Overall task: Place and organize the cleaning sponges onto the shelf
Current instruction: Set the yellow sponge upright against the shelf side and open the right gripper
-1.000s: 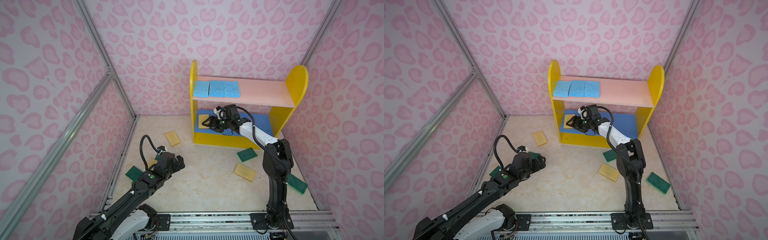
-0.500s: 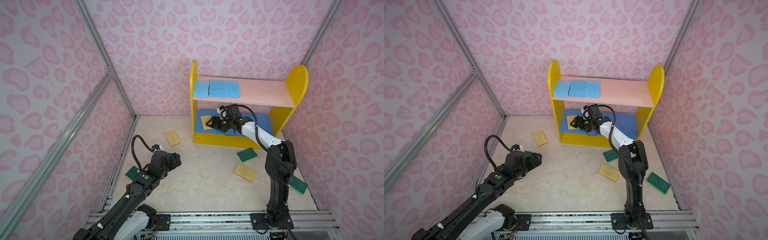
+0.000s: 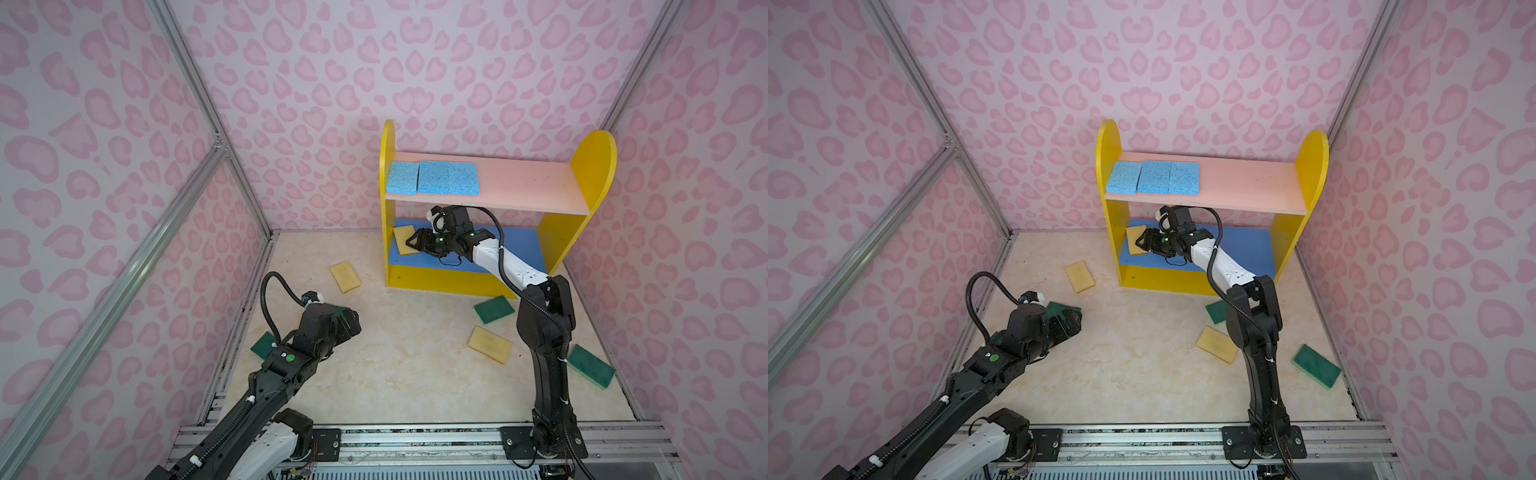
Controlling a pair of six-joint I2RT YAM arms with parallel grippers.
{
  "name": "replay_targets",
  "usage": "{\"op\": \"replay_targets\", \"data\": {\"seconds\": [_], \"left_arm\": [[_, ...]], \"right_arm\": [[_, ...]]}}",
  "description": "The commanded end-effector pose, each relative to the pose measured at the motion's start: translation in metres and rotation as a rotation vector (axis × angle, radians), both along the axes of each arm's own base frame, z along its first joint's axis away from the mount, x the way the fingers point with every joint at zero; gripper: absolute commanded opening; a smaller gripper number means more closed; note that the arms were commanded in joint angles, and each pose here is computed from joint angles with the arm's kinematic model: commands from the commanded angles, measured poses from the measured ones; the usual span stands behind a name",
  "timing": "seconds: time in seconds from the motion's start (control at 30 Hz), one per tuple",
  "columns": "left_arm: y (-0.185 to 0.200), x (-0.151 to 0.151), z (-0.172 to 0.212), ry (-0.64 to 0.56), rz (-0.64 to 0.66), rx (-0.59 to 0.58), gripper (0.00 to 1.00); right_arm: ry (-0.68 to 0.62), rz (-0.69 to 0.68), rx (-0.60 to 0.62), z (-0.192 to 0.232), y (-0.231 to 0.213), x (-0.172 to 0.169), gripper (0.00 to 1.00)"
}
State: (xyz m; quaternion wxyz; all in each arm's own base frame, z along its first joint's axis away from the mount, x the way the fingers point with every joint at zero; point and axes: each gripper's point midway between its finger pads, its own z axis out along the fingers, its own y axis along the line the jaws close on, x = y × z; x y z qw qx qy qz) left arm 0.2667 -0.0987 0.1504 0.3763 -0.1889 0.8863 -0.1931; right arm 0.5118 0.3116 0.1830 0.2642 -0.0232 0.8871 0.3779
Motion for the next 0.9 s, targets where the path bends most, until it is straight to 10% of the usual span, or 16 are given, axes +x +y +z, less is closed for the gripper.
{"op": "replay_targets", "data": {"seconds": [0.0, 0.47, 0.87], "left_arm": [[0.004, -0.001, -0.003, 0.006, 0.006, 0.019, 0.99], [0.004, -0.001, -0.001, 0.004, 0.008, 0.016, 1.0], [0.013, 0.017, 0.008, 0.0, 0.039, -0.012, 0.96]], "right_arm": [[0.065, 0.013, -0.031, -0.019, 0.003, -0.012, 0.58], [0.063, -0.002, -0.056, -0.021, -0.005, -0.02, 0.32], [0.004, 0.004, -0.04, 0.005, -0.013, -0.037, 0.33]]}}
